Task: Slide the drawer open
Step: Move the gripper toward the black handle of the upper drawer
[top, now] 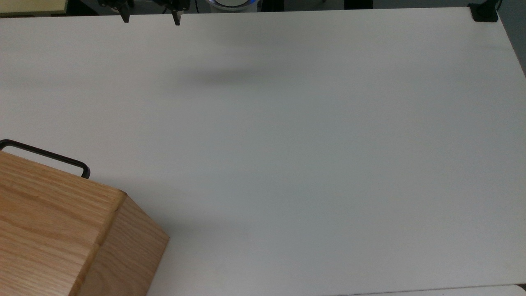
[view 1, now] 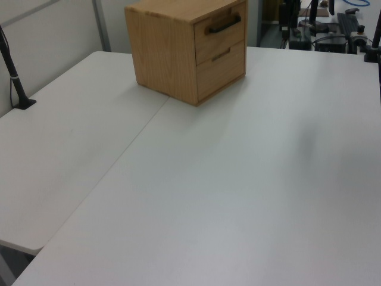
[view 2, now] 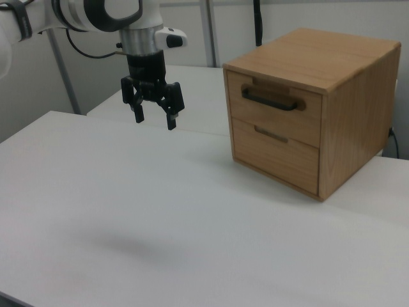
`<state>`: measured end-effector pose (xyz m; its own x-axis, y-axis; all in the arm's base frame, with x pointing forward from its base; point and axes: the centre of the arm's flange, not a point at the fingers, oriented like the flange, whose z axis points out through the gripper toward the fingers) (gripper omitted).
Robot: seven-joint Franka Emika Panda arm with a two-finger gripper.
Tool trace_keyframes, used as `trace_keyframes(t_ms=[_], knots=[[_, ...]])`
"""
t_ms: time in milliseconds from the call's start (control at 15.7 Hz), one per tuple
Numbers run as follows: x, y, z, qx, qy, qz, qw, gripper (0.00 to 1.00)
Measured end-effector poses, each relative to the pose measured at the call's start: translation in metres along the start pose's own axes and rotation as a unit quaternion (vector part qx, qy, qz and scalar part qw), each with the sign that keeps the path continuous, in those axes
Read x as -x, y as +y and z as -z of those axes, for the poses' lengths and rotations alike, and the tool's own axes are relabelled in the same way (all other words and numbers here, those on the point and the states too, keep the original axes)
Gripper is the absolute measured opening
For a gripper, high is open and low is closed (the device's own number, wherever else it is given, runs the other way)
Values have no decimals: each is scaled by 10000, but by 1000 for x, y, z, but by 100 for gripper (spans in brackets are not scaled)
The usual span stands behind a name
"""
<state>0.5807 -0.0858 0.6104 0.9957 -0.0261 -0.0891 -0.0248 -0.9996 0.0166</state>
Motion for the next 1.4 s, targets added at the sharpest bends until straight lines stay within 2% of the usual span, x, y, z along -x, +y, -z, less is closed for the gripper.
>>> trace_keyframes(t_ms=[893, 1020, 1212, 1403], knots=[[1, 7, 1, -1, 24, -79, 10000, 100], [-2, 12, 4, -28, 183, -327, 9993, 100], [-8, 27, 13, -226, 649, -937, 9932, 100], [-7, 43, 17, -433, 796, -1270, 9878, 100]])
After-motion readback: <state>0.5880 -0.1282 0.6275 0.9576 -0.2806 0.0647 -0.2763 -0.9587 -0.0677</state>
